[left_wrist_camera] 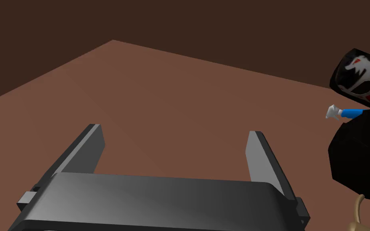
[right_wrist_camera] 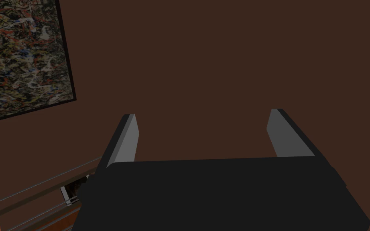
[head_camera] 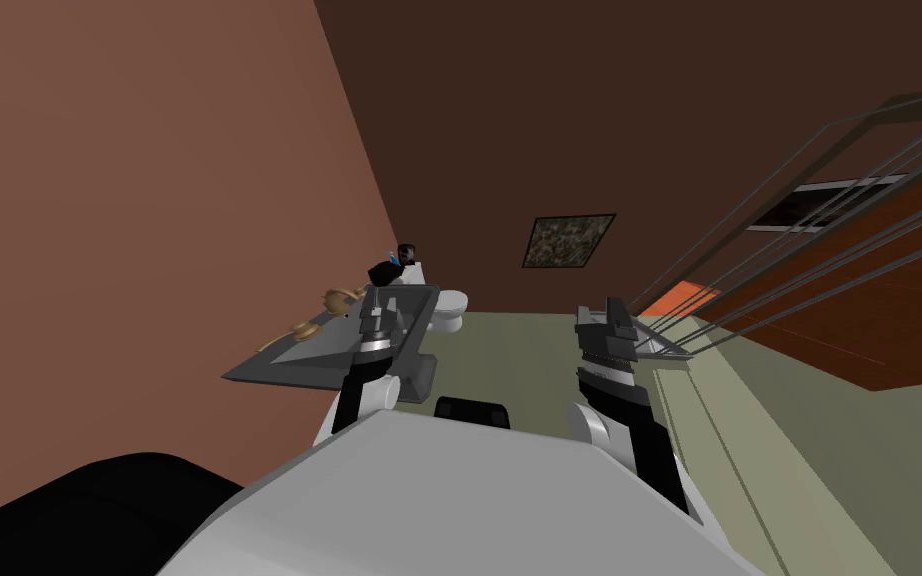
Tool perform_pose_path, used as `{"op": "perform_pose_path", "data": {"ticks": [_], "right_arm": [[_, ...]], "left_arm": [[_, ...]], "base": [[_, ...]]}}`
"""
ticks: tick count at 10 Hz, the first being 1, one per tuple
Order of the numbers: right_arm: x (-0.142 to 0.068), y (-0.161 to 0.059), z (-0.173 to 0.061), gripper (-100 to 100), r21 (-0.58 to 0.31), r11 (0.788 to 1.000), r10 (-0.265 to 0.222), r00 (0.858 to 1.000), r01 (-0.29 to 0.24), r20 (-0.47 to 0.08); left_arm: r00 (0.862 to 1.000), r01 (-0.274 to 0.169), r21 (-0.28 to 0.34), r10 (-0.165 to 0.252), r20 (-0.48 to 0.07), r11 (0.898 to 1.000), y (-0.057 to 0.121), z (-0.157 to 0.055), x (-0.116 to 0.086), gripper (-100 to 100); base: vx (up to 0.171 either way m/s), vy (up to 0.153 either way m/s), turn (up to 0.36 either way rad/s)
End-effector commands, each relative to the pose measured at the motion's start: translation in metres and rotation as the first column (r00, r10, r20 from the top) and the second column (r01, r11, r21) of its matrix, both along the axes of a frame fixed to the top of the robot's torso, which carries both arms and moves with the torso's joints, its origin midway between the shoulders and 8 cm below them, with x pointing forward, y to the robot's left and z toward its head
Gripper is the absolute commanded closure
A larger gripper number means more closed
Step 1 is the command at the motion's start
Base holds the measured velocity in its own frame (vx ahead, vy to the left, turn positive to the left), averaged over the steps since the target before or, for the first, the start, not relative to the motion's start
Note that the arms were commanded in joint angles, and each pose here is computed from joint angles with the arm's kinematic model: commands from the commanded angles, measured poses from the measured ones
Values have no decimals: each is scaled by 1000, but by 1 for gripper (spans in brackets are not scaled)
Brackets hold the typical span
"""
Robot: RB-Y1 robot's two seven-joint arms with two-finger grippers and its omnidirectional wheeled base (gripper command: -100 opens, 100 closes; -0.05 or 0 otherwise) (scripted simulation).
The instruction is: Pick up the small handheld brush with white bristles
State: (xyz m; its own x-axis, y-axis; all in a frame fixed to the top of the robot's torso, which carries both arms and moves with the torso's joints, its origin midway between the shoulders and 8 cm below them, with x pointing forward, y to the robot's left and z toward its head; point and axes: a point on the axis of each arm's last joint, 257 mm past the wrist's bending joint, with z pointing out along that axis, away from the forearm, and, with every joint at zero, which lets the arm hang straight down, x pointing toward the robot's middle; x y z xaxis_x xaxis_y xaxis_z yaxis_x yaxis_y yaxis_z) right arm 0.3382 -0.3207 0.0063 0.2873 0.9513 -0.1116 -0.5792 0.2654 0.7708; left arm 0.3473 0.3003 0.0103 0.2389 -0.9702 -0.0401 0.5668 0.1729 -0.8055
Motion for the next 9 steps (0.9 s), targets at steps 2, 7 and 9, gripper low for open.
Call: {"op": "perform_pose_path", "data": {"ticks": [2,7,9], "right_arm": [[0,0,0,0,0,1000,0,1000,0,0],[0,0,0,0,0,1000,0,1000,0,0],[0,0,0,0,0,1000,0,1000,0,0]], "left_arm": [[999,24,65,-21,-50,998,-3,-8,5,-100],[974,29,174,12,-226,984,11,-44,16,-100],[960,19,186,34,-279,982,18,-56,18,-100]], "base": [[1,-1,-14],[-7,-1,-31],[-13,0,-25]]}}
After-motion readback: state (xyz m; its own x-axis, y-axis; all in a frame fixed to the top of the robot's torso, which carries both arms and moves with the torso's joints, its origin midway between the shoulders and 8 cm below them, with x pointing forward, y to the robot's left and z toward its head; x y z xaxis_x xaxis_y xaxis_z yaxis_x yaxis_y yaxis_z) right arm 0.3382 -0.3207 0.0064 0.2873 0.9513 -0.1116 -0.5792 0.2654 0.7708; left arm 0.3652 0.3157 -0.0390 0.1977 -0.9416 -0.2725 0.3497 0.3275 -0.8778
